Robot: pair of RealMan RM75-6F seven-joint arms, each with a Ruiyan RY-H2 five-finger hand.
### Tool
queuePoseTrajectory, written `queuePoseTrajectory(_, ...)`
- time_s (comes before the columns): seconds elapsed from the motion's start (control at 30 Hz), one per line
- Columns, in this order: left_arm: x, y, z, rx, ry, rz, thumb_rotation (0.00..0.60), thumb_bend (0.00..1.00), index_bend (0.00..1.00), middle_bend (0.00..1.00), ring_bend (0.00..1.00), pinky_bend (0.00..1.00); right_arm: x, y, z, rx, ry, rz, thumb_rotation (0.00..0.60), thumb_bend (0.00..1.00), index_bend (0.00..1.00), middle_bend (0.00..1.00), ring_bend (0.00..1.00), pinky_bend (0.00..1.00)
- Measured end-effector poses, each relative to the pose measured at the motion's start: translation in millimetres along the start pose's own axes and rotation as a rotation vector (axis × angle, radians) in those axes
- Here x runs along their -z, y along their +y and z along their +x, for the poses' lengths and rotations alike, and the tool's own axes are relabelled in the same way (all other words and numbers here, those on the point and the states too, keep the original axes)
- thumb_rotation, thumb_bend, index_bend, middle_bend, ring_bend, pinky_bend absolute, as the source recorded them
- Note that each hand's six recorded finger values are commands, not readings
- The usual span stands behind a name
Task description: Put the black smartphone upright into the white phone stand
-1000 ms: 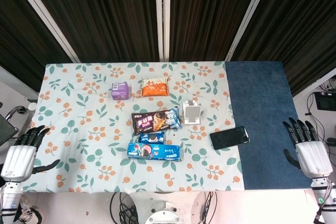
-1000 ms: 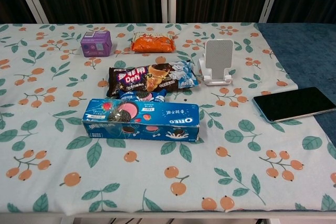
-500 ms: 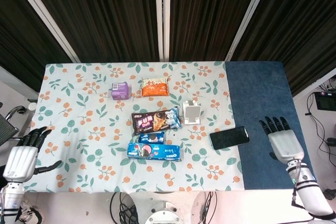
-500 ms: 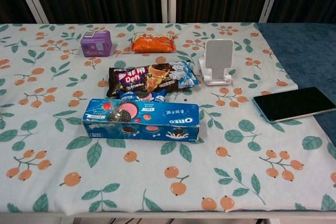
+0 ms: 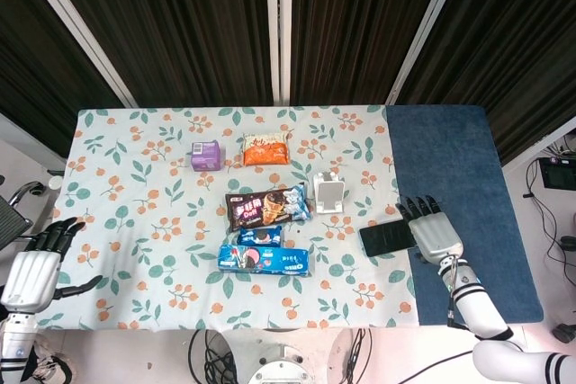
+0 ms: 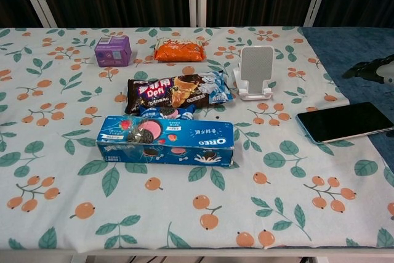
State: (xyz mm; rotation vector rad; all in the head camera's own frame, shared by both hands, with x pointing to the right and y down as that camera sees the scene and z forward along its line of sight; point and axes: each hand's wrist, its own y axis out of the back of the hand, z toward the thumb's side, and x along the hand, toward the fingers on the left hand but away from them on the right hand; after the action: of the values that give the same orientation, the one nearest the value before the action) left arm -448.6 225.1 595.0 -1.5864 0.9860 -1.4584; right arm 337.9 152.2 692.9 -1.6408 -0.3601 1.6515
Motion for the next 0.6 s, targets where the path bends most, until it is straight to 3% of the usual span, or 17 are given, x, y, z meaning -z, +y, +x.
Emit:
queuePoseTrajectory(0.33, 3.0, -0.8, -0.8, 0.004, 0.008, 0.001, 0.408, 0.1, 0.14, 0.11, 0.11, 0.24, -16.0, -10.0, -13.0, -0.037, 0.018, -0.023, 0.6, 0.08, 0.0, 0.0, 0.0, 0.0)
queuePoseTrajectory(0.6, 4.4, -3.0, -1.5, 0.013, 0.017, 0.002, 0.411, 0.1, 0.14, 0.11, 0.11, 0.24, -22.5, -12.7, -19.7, -0.049, 0.026, -0.033, 0.6, 0.12, 0.08, 0.0, 0.0, 0.0)
